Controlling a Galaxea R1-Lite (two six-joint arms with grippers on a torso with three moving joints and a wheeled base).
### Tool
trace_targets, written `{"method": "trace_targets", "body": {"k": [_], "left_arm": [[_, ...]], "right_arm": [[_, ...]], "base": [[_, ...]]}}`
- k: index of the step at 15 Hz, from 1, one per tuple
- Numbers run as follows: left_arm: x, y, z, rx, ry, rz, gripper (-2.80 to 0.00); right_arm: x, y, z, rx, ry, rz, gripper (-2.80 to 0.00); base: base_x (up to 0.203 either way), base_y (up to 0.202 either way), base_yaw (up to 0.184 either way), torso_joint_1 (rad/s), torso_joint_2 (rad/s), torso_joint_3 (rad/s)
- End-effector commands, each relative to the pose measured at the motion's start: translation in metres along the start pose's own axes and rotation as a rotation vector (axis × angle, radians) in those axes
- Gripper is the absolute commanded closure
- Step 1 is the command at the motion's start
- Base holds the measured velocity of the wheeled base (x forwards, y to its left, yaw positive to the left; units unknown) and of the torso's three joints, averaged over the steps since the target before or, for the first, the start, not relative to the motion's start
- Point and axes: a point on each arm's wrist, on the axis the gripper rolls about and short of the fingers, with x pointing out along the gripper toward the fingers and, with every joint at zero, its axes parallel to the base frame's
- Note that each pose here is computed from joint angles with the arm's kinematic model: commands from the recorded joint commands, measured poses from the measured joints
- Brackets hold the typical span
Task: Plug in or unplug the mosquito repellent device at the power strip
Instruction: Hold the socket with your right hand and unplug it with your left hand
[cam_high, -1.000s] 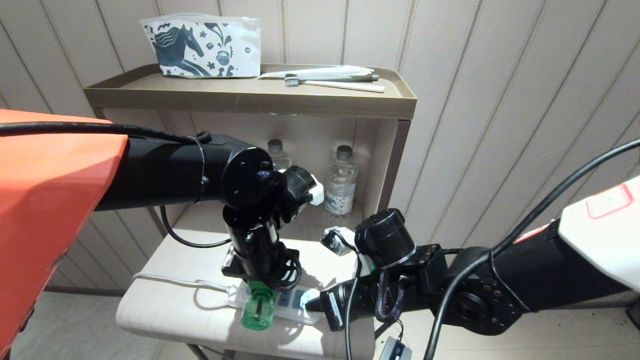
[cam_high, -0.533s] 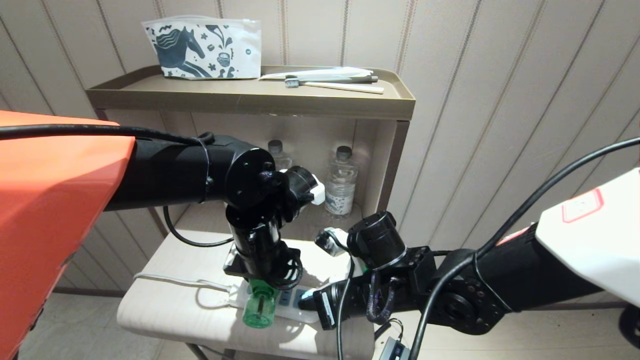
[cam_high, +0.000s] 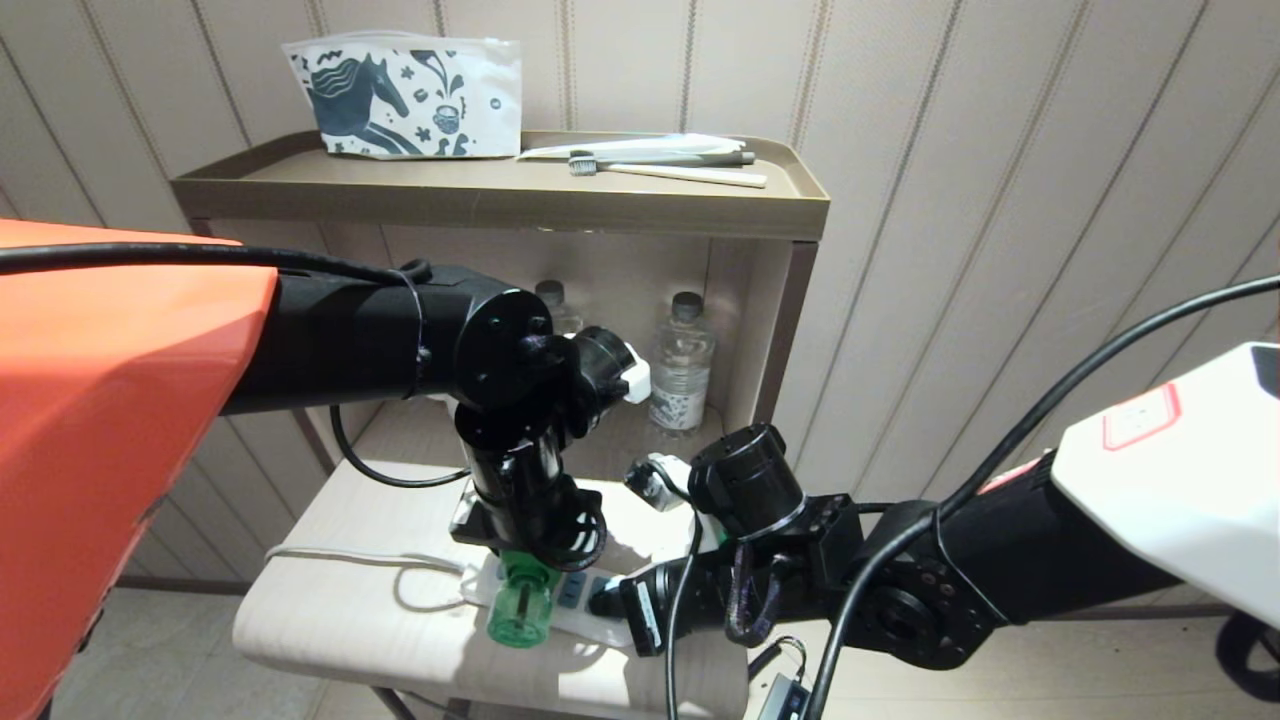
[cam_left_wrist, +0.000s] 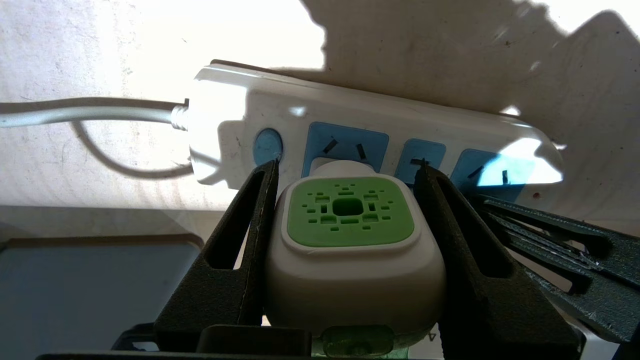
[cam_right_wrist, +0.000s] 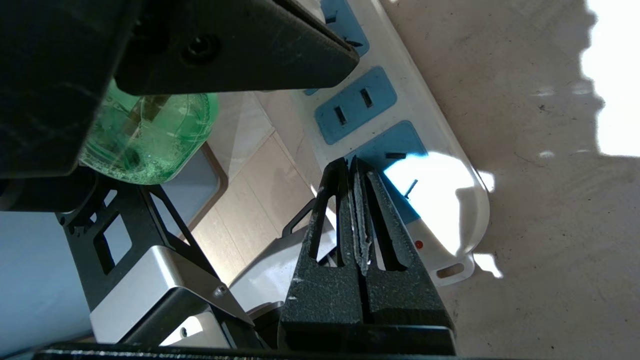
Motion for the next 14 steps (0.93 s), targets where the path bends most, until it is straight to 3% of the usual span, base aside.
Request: {"method": "trace_targets", "body": {"k": [1,5,10,14], "left_arm": [[-0.003,0.001,0.0,-0.004,-0.004,0.0,0.0],[-0.004,0.001,0.0,0.001,-0.011,0.001,0.0],[0.001,0.0,0.001,0.007,-0.033,0.067,0.0],[-0.015,0.006,-0.002,0.002,-0.048,0.073,0.0]], "right_arm": [[0.004,-0.004,-0.003,0.01,0.015,-0.006,0.0],[0.009,-0.007,-0.004,0.009,0.012,-0.01,0.0],[0.01,-0.01,-0.003,0.014,0.01,-0.014,0.0],[0.009,-0.011,-0.005,0.012,0.006,-0.013,0.0]], "base": [[0.0,0.0,0.0,0.0,0.0,0.0],[0.0,0.0,0.0,0.0,0.0,0.0],[0.0,0.0,0.0,0.0,0.0,0.0],[0.0,0.0,0.0,0.0,0.0,0.0]]}}
